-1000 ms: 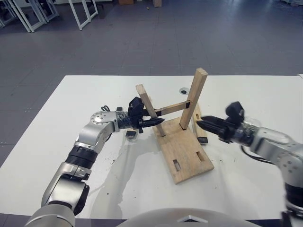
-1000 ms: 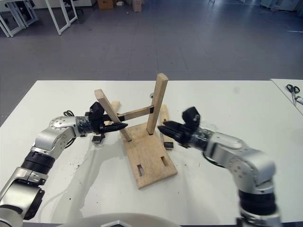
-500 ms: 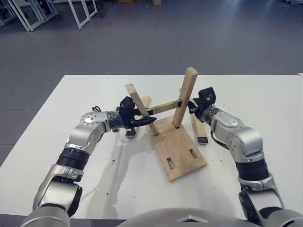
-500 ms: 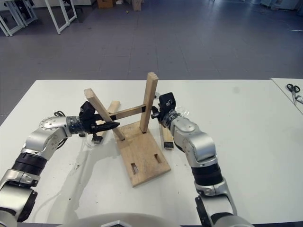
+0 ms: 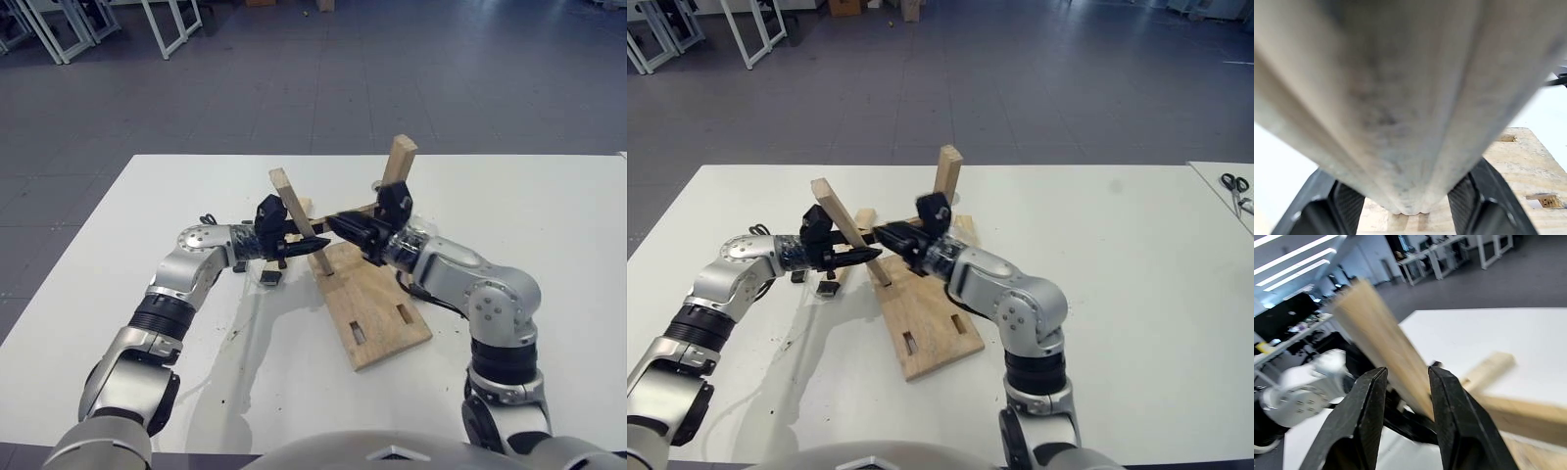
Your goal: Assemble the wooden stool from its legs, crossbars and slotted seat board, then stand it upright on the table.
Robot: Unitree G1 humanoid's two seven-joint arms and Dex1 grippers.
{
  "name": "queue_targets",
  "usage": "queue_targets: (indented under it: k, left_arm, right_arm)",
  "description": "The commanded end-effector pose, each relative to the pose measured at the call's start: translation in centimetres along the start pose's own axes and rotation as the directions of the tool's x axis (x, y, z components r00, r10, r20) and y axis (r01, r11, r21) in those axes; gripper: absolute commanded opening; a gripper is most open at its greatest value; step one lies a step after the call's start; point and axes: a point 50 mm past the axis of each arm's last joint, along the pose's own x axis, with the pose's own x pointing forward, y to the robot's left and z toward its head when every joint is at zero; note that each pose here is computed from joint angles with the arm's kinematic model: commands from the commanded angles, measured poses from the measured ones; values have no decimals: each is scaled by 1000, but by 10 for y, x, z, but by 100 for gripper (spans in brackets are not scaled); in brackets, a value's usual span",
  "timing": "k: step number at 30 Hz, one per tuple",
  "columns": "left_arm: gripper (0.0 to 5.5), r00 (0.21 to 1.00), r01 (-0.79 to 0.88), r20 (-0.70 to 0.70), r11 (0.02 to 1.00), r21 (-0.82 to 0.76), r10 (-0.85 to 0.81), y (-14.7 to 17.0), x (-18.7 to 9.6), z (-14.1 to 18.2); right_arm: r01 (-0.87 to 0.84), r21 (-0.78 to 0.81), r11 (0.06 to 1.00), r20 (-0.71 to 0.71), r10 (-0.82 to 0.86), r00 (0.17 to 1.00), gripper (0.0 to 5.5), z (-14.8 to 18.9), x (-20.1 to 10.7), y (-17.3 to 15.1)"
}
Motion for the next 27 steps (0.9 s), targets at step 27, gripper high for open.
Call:
queue_targets:
  k: [27]
  left_arm:
    - [203,860,37,-502,993,-112,-88,-42,3,-107]
  right_arm:
    - [214,-128,968,133,-197,971,152,9,-68,-32]
